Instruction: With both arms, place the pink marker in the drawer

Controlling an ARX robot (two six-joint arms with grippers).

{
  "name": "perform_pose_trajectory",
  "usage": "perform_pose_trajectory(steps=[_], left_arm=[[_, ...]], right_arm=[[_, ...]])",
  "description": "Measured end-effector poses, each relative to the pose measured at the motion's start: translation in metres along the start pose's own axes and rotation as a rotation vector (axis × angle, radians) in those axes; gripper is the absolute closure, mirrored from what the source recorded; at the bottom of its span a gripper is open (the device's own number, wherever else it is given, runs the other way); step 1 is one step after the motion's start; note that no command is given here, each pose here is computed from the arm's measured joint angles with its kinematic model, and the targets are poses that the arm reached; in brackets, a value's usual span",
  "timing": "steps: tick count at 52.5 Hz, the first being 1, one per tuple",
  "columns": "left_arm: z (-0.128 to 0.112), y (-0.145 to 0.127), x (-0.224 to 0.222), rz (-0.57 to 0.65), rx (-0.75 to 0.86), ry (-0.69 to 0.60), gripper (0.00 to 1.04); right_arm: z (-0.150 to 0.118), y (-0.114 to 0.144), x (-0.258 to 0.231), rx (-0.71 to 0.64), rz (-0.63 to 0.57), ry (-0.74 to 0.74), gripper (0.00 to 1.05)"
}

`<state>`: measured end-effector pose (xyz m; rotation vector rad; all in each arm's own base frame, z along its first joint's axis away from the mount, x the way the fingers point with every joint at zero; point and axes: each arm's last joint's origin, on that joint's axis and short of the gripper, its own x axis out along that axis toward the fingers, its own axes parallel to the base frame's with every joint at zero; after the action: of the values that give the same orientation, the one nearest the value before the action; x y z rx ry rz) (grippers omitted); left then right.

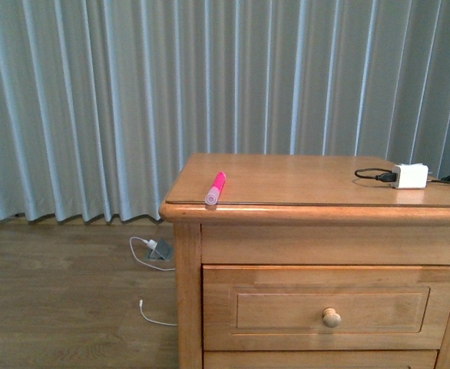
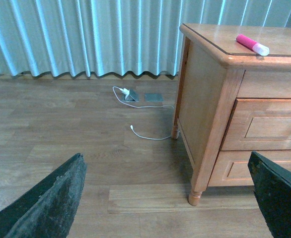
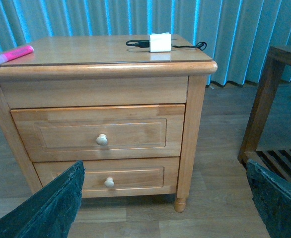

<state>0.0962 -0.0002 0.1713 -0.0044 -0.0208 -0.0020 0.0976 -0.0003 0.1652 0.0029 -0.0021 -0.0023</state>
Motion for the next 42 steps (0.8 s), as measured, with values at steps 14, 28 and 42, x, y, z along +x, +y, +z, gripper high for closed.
perform_pose_trajectory(steps=[14, 28, 42], left_arm=[[0.0000, 0.0000, 0.0000, 0.000, 0.000, 0.000, 0.06], [0.0000, 0.0000, 0.0000, 0.000, 0.000, 0.000, 0.06], [0.0000, 0.0000, 0.0000, 0.000, 0.000, 0.000, 0.06]], right_arm=[[0.0000, 0.0000, 0.0000, 0.000, 0.000, 0.000, 0.08], [0.0000, 0.0000, 0.0000, 0.000, 0.000, 0.000, 0.08], [0.0000, 0.0000, 0.0000, 0.000, 0.000, 0.000, 0.08]])
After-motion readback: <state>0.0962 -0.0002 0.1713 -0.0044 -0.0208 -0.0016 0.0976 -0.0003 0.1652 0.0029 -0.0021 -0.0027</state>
